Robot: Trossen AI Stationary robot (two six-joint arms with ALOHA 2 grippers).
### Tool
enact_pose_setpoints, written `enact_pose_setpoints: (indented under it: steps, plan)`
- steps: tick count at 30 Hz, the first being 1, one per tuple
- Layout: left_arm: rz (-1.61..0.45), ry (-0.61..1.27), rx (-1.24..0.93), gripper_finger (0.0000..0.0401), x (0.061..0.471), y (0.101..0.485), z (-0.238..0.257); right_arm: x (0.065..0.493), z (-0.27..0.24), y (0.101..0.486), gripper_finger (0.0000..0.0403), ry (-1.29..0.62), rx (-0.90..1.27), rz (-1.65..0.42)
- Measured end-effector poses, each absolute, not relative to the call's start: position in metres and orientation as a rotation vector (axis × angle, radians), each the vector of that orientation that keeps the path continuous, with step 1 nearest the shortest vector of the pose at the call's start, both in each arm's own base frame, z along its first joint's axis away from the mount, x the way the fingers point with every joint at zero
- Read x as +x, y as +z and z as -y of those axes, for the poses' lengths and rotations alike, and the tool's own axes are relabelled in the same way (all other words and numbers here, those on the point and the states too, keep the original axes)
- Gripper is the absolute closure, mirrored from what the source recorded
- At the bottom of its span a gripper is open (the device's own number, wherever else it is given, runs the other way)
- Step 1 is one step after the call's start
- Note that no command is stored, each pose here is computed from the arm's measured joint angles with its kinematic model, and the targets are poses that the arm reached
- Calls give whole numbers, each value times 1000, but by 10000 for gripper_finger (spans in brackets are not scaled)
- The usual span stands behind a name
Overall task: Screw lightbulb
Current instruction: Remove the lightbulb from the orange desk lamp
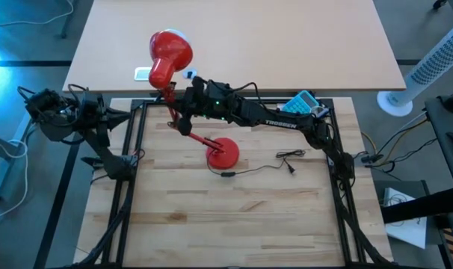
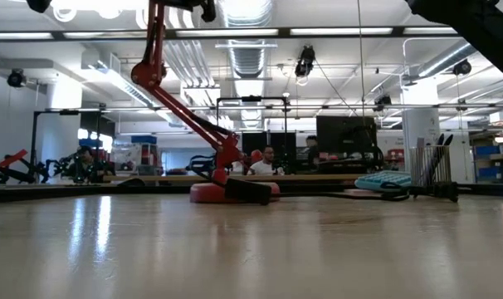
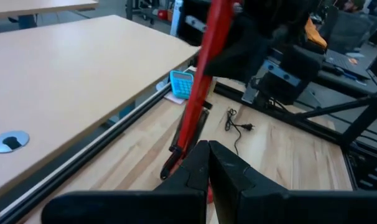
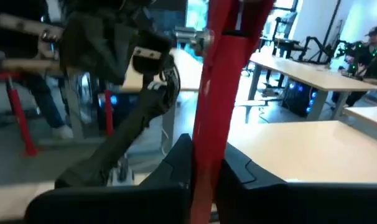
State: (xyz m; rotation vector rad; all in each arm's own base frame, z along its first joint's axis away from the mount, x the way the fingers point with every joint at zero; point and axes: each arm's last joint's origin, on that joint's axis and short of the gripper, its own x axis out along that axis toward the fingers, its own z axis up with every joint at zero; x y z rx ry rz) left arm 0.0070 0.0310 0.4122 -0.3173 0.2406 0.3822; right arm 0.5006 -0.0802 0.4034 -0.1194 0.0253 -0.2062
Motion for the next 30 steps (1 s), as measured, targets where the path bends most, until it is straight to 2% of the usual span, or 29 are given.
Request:
enact_pose_setpoints:
  steps: [8, 17, 23, 30]
  plan:
    - [-223, 394, -362, 401, 7, 413, -31, 489, 73, 417, 382, -238, -343, -127]
    - [-215, 399, -405, 401, 8, 413, -30, 485, 69, 406, 387, -344, -658, -354]
    - [-209, 403, -433, 401, 8, 413, -30, 483, 68, 394, 387, -375, -723, -483]
    - [-201, 409, -458, 401, 8, 413, -30, 489, 61, 364, 389, -318, -712, -565]
